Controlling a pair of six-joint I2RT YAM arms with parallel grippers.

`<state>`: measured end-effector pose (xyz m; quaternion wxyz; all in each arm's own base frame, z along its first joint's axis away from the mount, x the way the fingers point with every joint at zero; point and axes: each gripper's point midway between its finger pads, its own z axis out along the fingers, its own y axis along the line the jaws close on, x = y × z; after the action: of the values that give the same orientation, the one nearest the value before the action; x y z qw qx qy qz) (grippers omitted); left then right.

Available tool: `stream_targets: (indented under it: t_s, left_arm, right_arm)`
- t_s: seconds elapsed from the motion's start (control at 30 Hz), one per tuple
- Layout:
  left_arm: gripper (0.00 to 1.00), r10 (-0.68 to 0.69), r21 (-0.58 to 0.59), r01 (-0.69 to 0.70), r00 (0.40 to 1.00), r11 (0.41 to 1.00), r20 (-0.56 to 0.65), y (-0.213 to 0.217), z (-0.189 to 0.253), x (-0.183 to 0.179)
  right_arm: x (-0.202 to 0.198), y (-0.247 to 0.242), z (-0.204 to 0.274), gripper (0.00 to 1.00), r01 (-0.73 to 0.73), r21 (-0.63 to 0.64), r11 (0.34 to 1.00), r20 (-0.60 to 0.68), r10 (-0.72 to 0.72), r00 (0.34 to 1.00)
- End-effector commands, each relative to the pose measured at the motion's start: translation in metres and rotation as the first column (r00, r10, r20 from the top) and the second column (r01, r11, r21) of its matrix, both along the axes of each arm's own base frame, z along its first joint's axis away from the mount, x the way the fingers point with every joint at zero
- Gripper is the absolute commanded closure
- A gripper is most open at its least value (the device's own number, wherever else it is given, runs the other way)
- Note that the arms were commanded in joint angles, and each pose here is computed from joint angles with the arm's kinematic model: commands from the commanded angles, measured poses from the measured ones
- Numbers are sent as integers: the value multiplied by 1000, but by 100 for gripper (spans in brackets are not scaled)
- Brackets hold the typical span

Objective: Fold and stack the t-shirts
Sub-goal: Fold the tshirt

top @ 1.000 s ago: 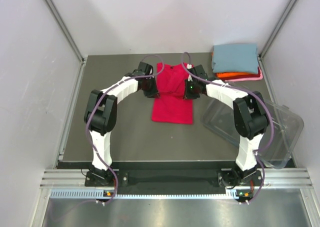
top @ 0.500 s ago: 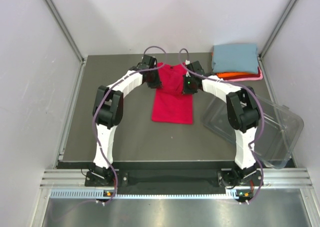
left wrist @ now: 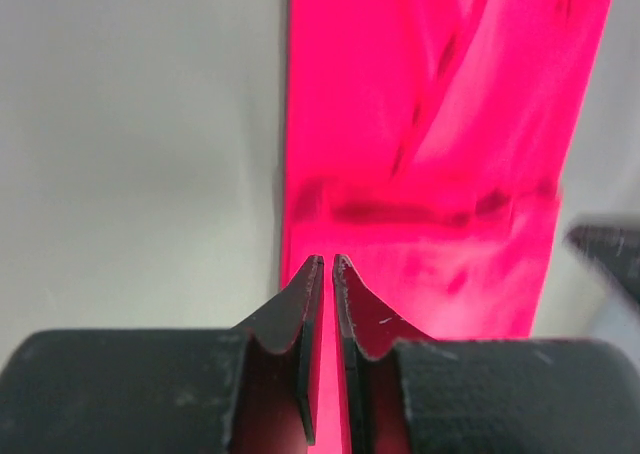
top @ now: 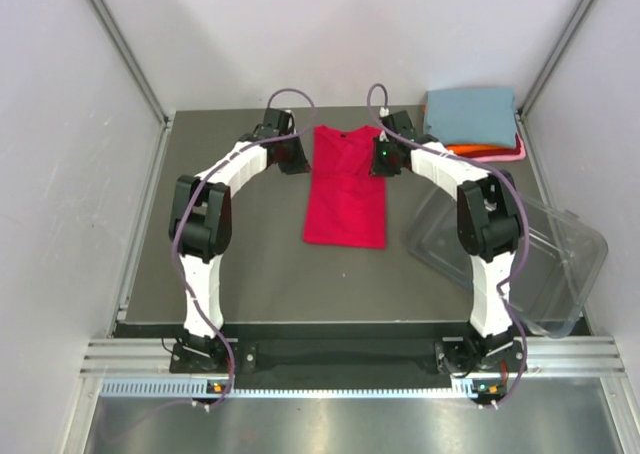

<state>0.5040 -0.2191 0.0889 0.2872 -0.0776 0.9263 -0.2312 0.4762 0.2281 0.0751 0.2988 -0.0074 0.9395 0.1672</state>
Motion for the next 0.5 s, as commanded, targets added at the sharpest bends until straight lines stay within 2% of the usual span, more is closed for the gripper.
stream_targets:
  t_s: [0.0,0.1,0.23,0.3,0.47]
  left_arm:
    - [86,-100,-100,102,995,990,30,-21,31,-37]
    - [85,-118,-91,115,992,989,-32,-15,20,-71]
    - [74,-140,-83,132,986,988,-90,-4,15,-108]
    - [71,-153,-81,144,983,986,-106,0,13,-123]
    - [66,-184,-124,169,975,978,-123,-1,4,-142]
  right_arm:
    - [-18,5,43,87,-40,55,998,31,38,999]
    - [-43,2,52,84,-57,64,996,12,57,998]
    - [-77,-6,57,82,-72,79,994,-18,74,997]
    - [-88,-8,72,82,-83,96,992,6,83,997]
    - [-111,-17,78,80,-89,99,991,16,88,996]
